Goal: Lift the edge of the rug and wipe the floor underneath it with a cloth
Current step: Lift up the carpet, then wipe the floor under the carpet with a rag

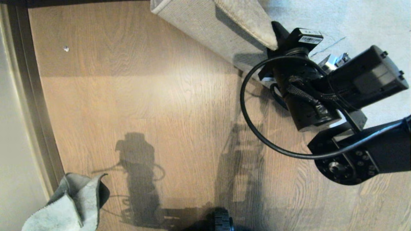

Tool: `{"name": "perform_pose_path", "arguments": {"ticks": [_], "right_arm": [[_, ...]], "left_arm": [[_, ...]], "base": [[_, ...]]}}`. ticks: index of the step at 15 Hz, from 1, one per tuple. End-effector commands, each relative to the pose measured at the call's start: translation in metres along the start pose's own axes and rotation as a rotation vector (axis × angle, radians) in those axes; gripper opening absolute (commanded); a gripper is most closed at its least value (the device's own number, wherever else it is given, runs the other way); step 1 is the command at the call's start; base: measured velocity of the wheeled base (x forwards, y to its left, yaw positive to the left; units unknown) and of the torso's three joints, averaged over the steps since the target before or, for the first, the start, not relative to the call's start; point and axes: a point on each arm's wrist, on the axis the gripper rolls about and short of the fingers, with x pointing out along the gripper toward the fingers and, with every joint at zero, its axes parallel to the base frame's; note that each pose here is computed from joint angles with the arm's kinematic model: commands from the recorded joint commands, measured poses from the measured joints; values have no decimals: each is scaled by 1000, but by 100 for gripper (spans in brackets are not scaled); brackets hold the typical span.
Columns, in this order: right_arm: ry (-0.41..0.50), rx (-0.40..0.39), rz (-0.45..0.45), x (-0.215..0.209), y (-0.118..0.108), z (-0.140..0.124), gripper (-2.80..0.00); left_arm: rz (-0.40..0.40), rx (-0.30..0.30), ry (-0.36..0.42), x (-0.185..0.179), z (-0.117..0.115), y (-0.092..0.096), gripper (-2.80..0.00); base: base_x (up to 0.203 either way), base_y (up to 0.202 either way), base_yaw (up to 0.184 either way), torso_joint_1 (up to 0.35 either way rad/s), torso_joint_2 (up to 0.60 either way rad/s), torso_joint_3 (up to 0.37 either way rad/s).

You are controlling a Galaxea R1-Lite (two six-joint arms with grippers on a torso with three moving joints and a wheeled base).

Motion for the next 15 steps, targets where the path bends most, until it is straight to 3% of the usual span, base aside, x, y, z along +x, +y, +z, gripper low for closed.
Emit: {"name": "perform_pose_path", "arguments": {"ticks": [1,4,8,15], "right_arm": [[-10,21,34,-1,1,0,-280],[-8,16,27,-2,-1,1,-280],[-7,12,21,-2,-3,0,-280],[-7,9,18,-1,-5,0,-280]], "left_arm": [[-1,13,-6,0,1,0,-280],[-3,11,-28,-2,7,1,-280],[-66,12,-14,-5,21,1,-280],[-117,-2,167,29,70,7,-280]], "base": [[0,0,0,0,0,0],[0,0,0,0,0,0],[0,0,0,0,0,0],[0,0,0,0,0,0]]}}
